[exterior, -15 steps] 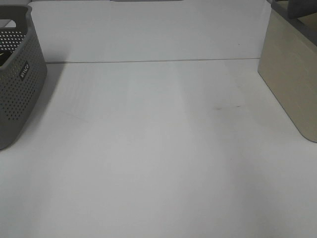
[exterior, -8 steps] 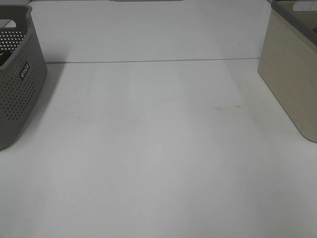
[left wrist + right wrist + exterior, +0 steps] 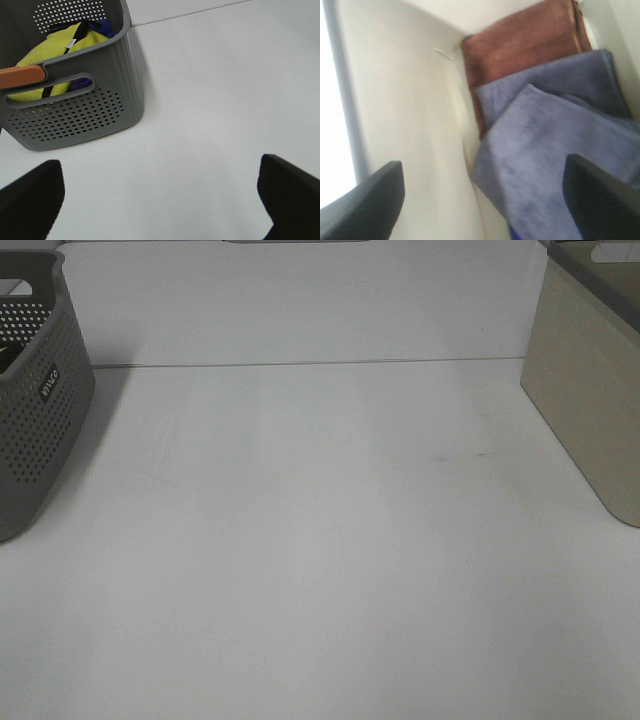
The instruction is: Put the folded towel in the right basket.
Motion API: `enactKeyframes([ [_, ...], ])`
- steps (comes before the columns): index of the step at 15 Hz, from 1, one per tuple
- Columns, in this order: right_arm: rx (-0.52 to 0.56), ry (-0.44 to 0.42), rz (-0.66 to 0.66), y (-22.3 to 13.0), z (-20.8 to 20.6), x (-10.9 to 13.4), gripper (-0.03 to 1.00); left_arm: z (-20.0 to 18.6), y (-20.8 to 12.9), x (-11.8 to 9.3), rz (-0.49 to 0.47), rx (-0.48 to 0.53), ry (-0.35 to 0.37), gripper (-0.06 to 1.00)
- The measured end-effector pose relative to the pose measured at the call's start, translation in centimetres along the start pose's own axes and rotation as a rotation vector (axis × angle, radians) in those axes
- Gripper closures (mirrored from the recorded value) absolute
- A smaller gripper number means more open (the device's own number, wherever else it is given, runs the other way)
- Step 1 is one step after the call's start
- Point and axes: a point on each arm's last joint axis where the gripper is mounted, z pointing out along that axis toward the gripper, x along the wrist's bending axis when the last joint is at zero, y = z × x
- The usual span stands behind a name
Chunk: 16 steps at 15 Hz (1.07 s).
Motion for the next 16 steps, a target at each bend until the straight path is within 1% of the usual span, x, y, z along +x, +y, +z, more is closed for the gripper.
enactKeyframes([
  [1,-0.013,0.011,-0.026,0.0,-0.7,1.3,0.17,0.0,0.0,0.0,0.000,0.000,0.000,-0.04],
  [4,-0.033,0.073,-0.133,-0.5,-3.0,6.7,0.17,0.0,0.0,0.0,0.000,0.000,0.000,-0.04],
  [5,-0.027,0.085,-0.154,-0.8,-3.2,7.8,0.17,0.0,0.0,0.0,0.000,0.000,0.000,-0.04],
  [6,-0.007,0.119,-0.208,-1.5,-3.8,10.3,0.17,0.0,0.0,0.0,0.000,0.000,0.000,-0.04],
  [7,0.018,0.138,-0.242,-2.2,-4.2,11.9,0.17,0.0,0.0,0.0,0.000,0.000,0.000,-0.04],
  [8,0.022,0.144,-0.256,-2.4,-4.5,12.4,0.17,0.0,0.0,0.0,0.000,0.000,0.000,-0.04],
  [9,0.023,0.162,-0.294,-3.0,-5.3,14.0,0.17,0.0,0.0,0.0,0.000,0.000,0.000,-0.04],
  [11,0.014,0.170,-0.279,-3.2,-6.0,14.6,0.17,0.0,0.0,0.0,0.000,0.000,0.000,-0.04],
  [13,-0.017,0.149,-0.249,-3.3,-7.6,14.5,0.17,0.0,0.0,0.0,0.000,0.000,0.000,-0.04],
  [14,-0.024,0.135,-0.248,-3.7,-8.5,14.3,0.17,0.0,0.0,0.0,0.000,0.000,0.000,-0.04],
  [16,-0.029,0.134,-0.245,-5.3,-10.6,13.9,0.17,0.0,0.0,0.0,0.000,0.000,0.000,-0.04],
])
